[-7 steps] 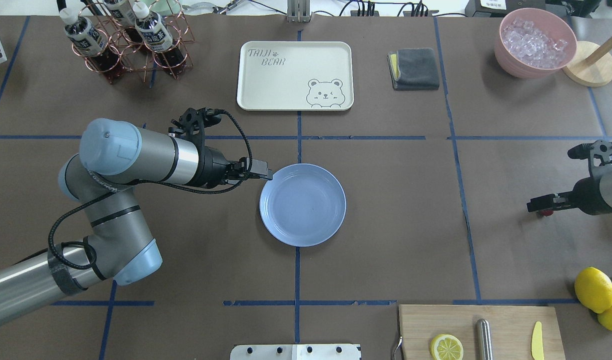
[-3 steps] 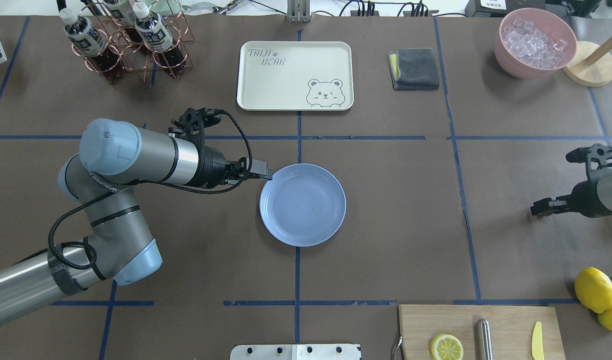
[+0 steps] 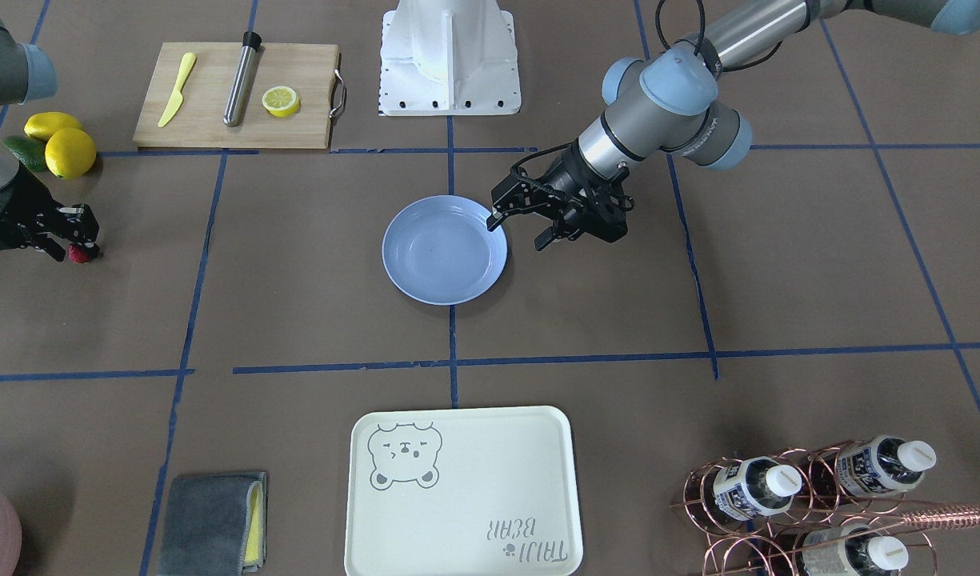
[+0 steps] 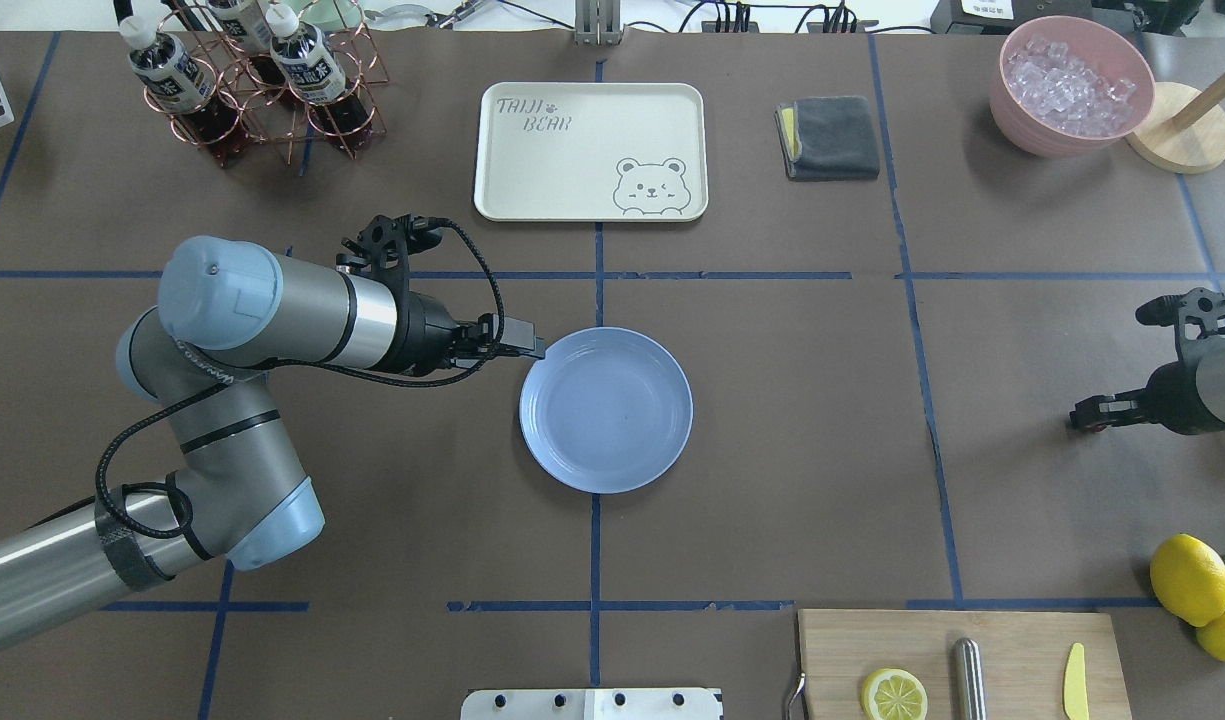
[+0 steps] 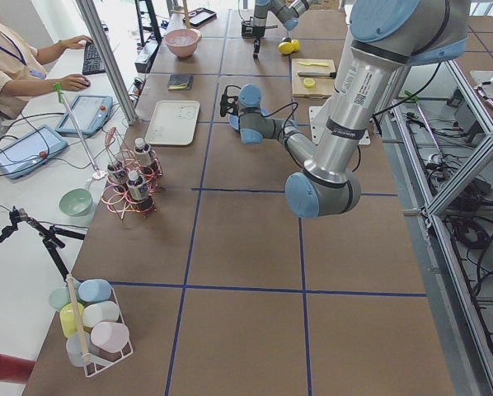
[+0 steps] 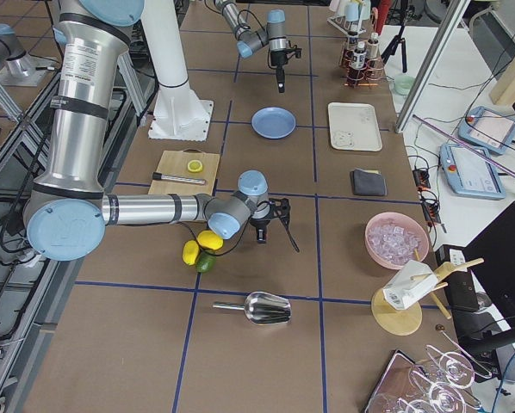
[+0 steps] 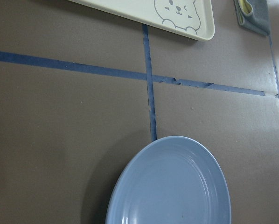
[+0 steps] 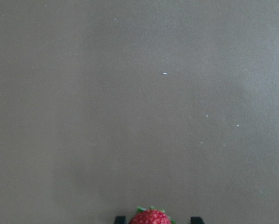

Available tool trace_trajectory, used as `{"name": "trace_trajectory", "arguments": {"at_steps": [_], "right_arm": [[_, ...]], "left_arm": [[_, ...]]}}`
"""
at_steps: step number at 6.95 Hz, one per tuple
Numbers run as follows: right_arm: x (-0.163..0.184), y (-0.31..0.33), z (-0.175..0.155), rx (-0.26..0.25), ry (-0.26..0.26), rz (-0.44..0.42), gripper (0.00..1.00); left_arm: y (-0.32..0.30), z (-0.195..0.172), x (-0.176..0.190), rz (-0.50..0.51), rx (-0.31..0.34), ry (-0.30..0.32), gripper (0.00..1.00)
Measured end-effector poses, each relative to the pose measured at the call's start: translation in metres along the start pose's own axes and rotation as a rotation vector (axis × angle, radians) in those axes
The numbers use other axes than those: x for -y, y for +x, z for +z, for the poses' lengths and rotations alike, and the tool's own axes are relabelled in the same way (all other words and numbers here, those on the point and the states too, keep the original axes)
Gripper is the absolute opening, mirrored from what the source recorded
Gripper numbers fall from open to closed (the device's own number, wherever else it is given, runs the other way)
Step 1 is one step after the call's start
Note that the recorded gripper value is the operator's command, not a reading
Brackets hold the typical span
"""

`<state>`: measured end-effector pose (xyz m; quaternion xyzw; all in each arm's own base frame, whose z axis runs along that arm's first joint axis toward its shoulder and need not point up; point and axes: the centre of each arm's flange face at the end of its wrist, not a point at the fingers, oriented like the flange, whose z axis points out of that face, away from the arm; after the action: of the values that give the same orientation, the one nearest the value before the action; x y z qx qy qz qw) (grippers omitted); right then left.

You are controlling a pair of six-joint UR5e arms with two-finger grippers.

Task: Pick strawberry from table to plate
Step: 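Carry the strawberry with the right gripper over the plate while the left arm withdraws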

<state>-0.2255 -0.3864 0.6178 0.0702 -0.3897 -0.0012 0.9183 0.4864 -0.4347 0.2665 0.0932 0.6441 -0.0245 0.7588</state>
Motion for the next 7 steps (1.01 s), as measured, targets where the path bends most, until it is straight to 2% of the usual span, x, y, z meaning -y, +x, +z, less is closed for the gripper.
{"name": "trace_trajectory", "arguments": {"at_steps": [2, 3, 4, 5, 7], "right_arm": [[0.003, -0.009, -0.006, 0.018, 0.009, -0.009, 0.0], [0.007, -0.024, -0.019, 0.044, 0.023, -0.009, 0.0], [0.012, -0.056, -0.038, 0.09, 0.038, 0.03, 0.0], [0.017, -0.107, -0.052, 0.156, 0.042, 0.107, 0.0], [0.019, -0.25, -0.056, 0.295, 0.039, 0.249, 0.0]], "left_arm": [[0.001, -0.001, 0.0, 0.001, -0.003, 0.002, 0.94], [0.003, -0.003, 0.001, 0.003, -0.007, 0.004, 0.95], [0.008, -0.008, 0.001, 0.007, -0.017, 0.007, 0.94], [0.013, -0.015, 0.003, 0.011, -0.03, 0.015, 0.94], [0.0, -0.047, 0.021, 0.01, -0.025, 0.047, 0.95]]}}
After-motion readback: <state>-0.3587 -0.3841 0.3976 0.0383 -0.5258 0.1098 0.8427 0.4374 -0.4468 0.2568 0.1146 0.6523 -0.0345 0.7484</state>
